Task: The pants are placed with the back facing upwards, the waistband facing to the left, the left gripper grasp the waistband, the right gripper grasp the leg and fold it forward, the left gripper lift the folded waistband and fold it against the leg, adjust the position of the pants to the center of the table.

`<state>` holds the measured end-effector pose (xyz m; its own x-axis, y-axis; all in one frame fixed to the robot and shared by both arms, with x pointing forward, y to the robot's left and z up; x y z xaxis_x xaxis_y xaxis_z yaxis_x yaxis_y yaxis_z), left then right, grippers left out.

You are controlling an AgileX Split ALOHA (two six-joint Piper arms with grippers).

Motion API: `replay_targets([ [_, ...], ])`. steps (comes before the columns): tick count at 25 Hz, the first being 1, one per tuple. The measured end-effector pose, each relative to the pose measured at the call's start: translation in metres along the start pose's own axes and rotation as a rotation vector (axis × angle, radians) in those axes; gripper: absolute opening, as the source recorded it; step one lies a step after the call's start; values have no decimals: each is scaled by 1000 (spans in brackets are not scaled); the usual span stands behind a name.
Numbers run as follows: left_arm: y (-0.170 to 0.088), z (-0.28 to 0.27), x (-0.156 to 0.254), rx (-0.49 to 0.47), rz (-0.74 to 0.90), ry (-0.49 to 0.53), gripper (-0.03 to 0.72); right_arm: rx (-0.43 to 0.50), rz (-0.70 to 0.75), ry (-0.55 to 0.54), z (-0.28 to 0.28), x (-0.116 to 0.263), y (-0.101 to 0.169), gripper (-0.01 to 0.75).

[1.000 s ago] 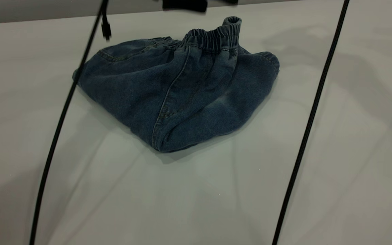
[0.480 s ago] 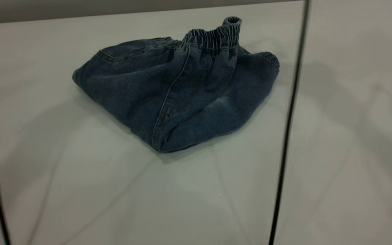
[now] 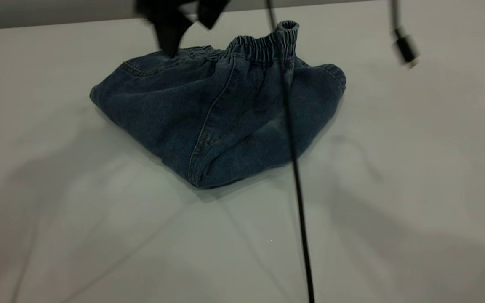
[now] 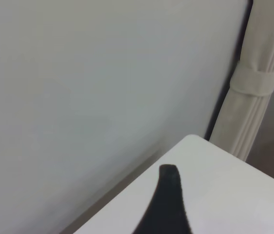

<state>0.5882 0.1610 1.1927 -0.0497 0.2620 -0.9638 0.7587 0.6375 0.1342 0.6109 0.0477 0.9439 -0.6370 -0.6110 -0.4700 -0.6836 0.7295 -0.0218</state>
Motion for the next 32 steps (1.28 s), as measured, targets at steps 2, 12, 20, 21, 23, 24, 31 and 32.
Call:
replay_targets([
  [2,-2,0,0,18,0,4,568,67,-6,-18,8,-1,8,505],
  [12,-9,-1,3,83,6,29,568,224,-44,89,49,20,-9,505],
  [20,-11,-1,3,104,-18,36,568,215,-56,189,88,45,-13,501],
  [21,-11,-1,3,104,-19,36,568,208,-46,197,89,46,-12,497],
  [23,-11,-1,3,104,-19,36,568,193,-12,228,89,50,-10,486],
  [24,-11,-1,3,103,-23,36,568,182,15,244,89,51,-9,482],
  [31,-11,-1,3,107,-40,38,568,195,335,313,87,60,-8,461],
  [32,-12,-1,3,110,-40,39,568,195,391,312,87,61,-9,461],
])
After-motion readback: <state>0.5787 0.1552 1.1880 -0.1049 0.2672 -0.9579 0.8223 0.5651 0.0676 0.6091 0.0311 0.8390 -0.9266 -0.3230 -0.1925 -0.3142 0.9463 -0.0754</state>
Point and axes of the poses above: a point on each arm's last joint axis where the gripper is mounted, z pointing out along that axis toward the gripper, y along the wrist's bending axis when the last joint is at zero, x = y × z, the point moved 1 cm from there along z, pointing out along that axis toward the gripper, and after that the axes turned 11 degrees about z, right-handed, at the moved point
